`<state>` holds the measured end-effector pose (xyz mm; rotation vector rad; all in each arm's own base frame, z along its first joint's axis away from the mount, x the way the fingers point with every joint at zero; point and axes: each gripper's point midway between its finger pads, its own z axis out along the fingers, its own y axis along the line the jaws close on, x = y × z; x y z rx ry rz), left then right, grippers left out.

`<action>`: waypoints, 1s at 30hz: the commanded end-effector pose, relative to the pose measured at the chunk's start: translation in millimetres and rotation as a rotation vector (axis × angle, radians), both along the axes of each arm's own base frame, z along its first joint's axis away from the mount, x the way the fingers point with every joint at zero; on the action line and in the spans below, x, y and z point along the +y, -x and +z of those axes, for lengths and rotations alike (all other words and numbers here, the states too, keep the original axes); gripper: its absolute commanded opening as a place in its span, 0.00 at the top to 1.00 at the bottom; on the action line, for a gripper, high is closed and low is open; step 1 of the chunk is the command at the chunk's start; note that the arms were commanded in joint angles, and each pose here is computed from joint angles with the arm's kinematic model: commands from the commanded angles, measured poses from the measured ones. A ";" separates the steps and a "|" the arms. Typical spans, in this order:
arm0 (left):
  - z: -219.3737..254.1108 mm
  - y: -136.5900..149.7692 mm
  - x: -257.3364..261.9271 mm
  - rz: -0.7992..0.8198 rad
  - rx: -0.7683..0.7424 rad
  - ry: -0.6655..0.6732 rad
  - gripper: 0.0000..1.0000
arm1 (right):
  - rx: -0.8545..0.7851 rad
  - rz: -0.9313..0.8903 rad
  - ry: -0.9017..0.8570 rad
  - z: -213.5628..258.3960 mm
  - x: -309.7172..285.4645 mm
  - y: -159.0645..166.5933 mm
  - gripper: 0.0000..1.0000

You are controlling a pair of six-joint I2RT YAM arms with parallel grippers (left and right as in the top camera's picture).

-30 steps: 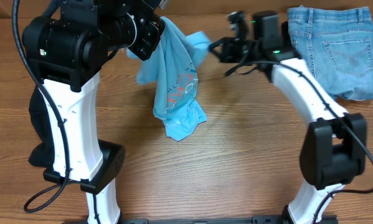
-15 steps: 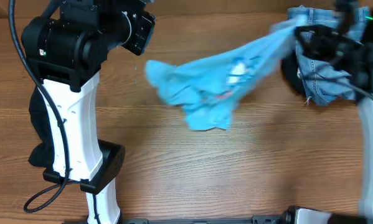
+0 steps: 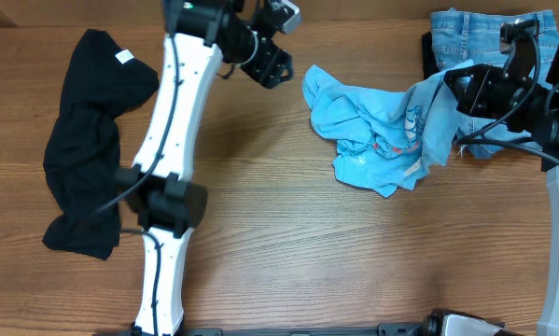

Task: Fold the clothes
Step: 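Stretch the T-shirt between both grippers and lay it flat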

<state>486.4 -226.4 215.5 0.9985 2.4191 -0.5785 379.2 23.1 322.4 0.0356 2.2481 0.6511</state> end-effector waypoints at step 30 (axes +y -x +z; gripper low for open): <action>119.6 -14.8 17.1 0.299 -0.332 -0.022 0.96 | -0.117 0.040 0.086 40.3 5.1 28.7 0.96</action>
